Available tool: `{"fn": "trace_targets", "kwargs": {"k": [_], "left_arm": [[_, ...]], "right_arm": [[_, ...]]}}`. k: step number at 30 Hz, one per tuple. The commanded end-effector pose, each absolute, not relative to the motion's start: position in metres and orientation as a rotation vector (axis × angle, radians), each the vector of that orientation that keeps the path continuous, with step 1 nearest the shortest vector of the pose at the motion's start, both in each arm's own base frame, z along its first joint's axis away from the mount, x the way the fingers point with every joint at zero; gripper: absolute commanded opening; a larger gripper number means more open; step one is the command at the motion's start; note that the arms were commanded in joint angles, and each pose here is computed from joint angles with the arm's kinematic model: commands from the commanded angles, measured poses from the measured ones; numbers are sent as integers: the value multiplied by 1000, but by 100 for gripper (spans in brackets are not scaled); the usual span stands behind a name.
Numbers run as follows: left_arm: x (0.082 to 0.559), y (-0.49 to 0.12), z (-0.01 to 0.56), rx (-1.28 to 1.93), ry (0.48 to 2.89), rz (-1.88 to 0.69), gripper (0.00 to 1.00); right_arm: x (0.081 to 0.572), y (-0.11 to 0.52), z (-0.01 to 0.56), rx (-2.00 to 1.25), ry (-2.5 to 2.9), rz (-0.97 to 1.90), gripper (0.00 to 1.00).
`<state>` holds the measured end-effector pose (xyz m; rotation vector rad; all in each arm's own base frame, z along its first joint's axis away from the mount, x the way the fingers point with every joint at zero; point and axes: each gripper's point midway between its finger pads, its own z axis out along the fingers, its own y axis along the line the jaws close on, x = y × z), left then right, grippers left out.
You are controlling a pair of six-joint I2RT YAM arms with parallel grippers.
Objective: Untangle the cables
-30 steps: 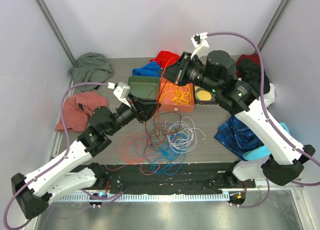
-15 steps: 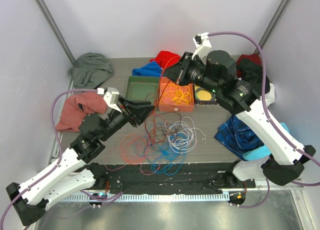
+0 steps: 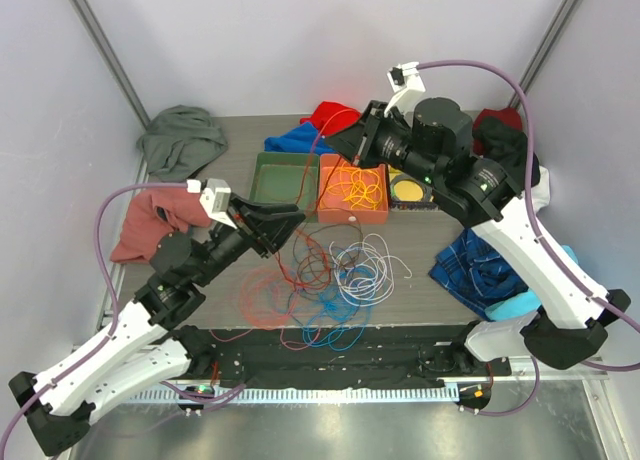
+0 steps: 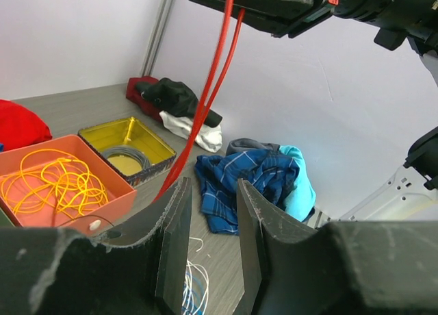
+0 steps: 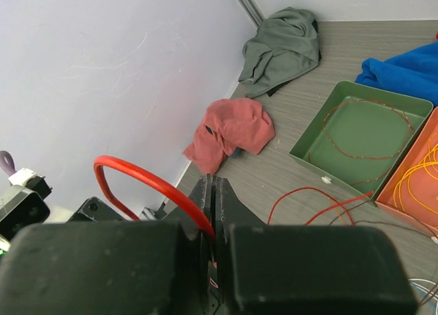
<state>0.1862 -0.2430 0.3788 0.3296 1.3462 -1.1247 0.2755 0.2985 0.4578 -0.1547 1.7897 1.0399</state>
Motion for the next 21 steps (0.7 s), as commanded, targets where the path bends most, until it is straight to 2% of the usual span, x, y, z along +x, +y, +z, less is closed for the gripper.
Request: {"fn": "trace_targets", "kwargs": {"k": [1, 12, 21], "left_arm": [[183, -246, 384, 343, 1321, -1144, 37], [202, -270, 376, 358, 1332, -1156, 50], [224, -292, 374, 370, 1349, -1142, 52]], "right_arm": [[274, 303, 479, -169, 1733, 1085, 1], [256, 323, 482, -223, 1752, 1254, 1], [243, 328, 481, -270, 1755, 1327, 1]]}}
